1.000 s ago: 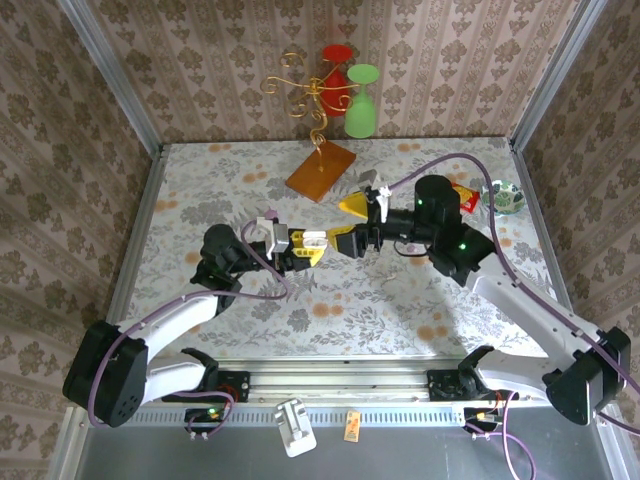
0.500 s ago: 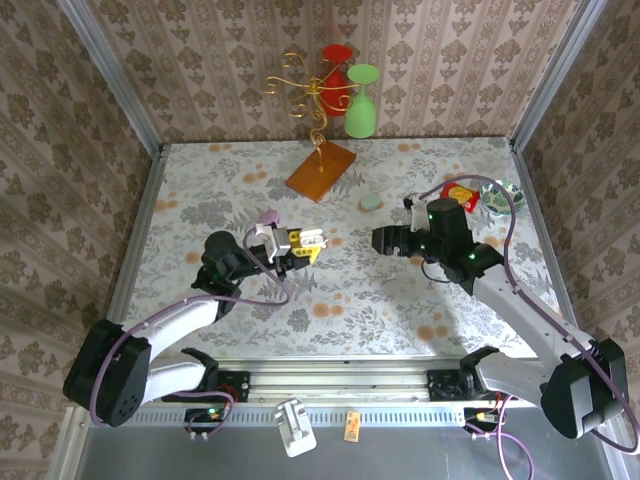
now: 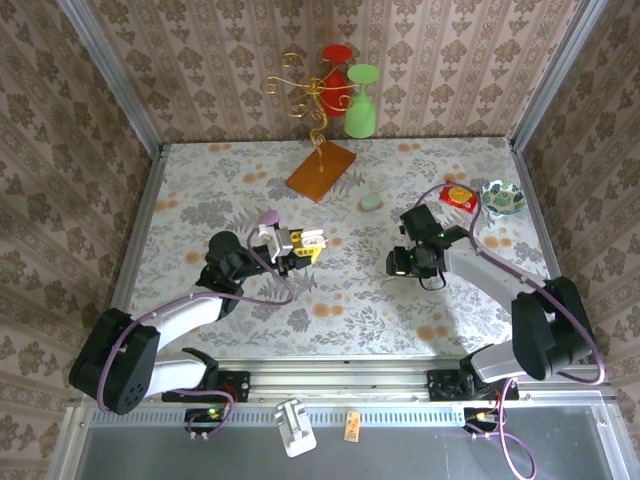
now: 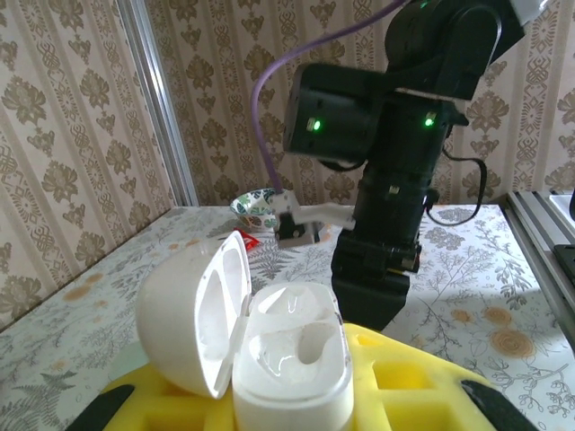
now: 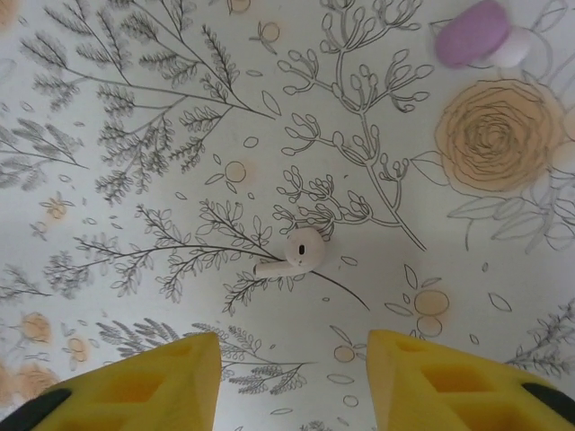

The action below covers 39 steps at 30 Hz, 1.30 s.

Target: Insert the wireless bluetooth earbuds into the charging case

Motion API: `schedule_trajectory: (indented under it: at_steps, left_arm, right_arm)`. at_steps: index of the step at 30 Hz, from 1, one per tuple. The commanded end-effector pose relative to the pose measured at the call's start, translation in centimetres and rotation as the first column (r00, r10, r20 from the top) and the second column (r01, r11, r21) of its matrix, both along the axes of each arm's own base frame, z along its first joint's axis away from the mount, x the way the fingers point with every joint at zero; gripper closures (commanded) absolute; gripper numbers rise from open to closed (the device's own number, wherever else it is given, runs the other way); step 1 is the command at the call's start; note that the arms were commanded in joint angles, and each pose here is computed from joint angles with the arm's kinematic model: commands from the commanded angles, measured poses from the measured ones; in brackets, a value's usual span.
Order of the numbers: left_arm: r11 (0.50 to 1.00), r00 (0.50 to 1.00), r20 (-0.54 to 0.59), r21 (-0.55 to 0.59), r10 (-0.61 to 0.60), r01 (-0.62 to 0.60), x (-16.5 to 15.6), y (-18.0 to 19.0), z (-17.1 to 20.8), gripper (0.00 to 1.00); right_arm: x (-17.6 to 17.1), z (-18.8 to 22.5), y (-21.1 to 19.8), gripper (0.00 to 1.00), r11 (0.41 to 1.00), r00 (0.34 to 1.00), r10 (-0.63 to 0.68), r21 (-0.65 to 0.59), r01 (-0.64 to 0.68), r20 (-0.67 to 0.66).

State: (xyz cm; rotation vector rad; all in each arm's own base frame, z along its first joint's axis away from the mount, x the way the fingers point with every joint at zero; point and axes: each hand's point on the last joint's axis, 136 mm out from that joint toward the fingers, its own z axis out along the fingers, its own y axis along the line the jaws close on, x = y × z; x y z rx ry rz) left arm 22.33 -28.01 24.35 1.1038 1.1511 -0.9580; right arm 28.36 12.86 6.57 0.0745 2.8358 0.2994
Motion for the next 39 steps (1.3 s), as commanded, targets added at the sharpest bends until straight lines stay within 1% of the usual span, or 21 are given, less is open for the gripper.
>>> schedule_trajectory:
  at_steps: [1,4,10,17,29,32,34,39]
  left_arm:
    - [1.000,0.999,0.043,-0.012,0.006,-0.005,-0.2,0.4,0.3,1.00]
    - [1.000,0.999,0.042,-0.004,0.008,-0.008,-0.4,0.5,0.2,1.00]
    - [1.000,0.999,0.041,0.016,0.022,-0.022,-0.3,0.6,-0.4,1.00]
    - [1.000,0.999,0.041,0.022,0.013,-0.014,-0.2,0.3,-0.5,1.00]
    - [1.000,0.999,0.038,0.021,0.011,-0.011,-0.1,0.2,-0.6,1.00]
    - [1.000,0.999,0.037,0.023,0.009,-0.010,0.0,0.2,-0.7,1.00]
    - [1.000,0.999,0.033,0.024,0.006,-0.007,0.0,0.1,-0.7,1.00]
    - [1.000,1.000,0.012,0.024,-0.002,0.001,0.2,-0.1,-0.9,1.00]
  right_arm:
    - [0.5,-0.6,0.0,0.57,0.999,0.999,-0.024,-0.040,0.023,-0.032]
    - [0.9,-1.6,0.0,0.62,0.998,0.998,-0.030,-0.059,0.026,-0.062]
    - [1.4,-3.1,-0.1,0.67,0.994,0.992,-0.041,-0.102,0.029,-0.116]
    - [1.1,-4.3,-0.1,0.69,0.993,0.986,-0.045,-0.113,0.027,-0.163]
    - [1.2,-5.1,-0.1,0.77,0.992,0.981,-0.034,-0.125,0.010,-0.191]
    - [1.2,-4.9,-0.1,0.78,0.991,0.983,-0.009,-0.130,-0.015,-0.184]
    - [1.2,-4.4,0.2,0.79,0.989,0.985,0.046,-0.133,-0.068,-0.164]
    - [1.9,-2.0,0.9,0.79,0.959,0.985,0.165,-0.223,-0.173,-0.054]
